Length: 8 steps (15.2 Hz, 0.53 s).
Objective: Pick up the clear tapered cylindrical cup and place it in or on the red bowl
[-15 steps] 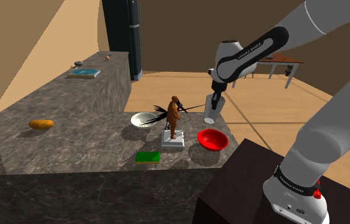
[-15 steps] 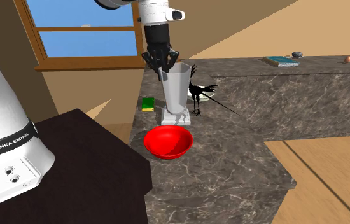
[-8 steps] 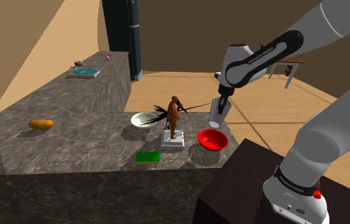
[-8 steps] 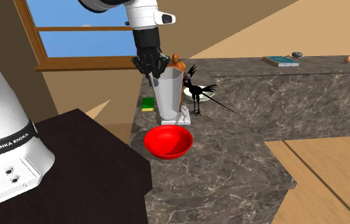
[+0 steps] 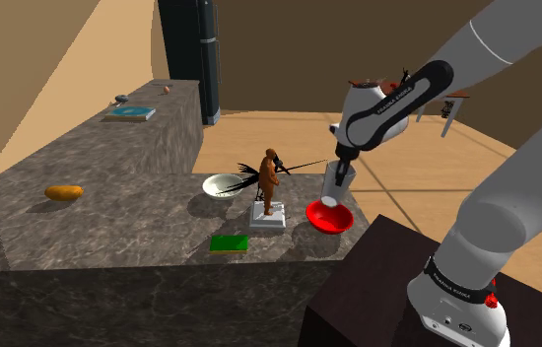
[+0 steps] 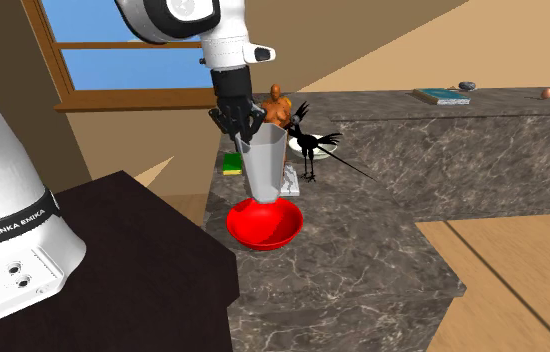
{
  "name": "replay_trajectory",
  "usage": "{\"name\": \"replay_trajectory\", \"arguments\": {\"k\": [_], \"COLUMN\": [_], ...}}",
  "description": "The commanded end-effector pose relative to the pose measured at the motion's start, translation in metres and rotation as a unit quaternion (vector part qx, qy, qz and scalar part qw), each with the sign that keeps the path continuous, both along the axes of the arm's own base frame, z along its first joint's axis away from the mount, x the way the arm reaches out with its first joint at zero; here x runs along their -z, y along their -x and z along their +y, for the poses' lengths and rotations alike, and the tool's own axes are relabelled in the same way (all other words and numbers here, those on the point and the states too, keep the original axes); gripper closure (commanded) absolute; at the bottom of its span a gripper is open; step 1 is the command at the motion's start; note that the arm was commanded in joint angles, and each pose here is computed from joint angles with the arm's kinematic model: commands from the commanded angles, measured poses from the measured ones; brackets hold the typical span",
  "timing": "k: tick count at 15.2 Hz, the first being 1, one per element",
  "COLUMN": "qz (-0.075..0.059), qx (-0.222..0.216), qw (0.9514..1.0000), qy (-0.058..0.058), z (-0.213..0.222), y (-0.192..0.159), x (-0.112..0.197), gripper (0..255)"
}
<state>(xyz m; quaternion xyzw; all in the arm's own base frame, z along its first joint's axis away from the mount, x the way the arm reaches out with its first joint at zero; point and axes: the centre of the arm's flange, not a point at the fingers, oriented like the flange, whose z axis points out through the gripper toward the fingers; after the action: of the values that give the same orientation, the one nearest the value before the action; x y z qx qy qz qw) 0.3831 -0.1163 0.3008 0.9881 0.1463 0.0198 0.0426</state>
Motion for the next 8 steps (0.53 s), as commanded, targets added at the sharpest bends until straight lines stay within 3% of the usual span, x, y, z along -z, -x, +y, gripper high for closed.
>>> {"name": "replay_trajectory", "arguments": {"k": [1, 8], "qz": [-0.001, -0.001], "qx": [0.000, 0.000], "qw": [1.0000, 1.0000], "qy": [0.000, 0.000], "z": [0.000, 0.000], "y": [0.000, 0.000], "x": [0.011, 0.048], "gripper": [255, 255]}}
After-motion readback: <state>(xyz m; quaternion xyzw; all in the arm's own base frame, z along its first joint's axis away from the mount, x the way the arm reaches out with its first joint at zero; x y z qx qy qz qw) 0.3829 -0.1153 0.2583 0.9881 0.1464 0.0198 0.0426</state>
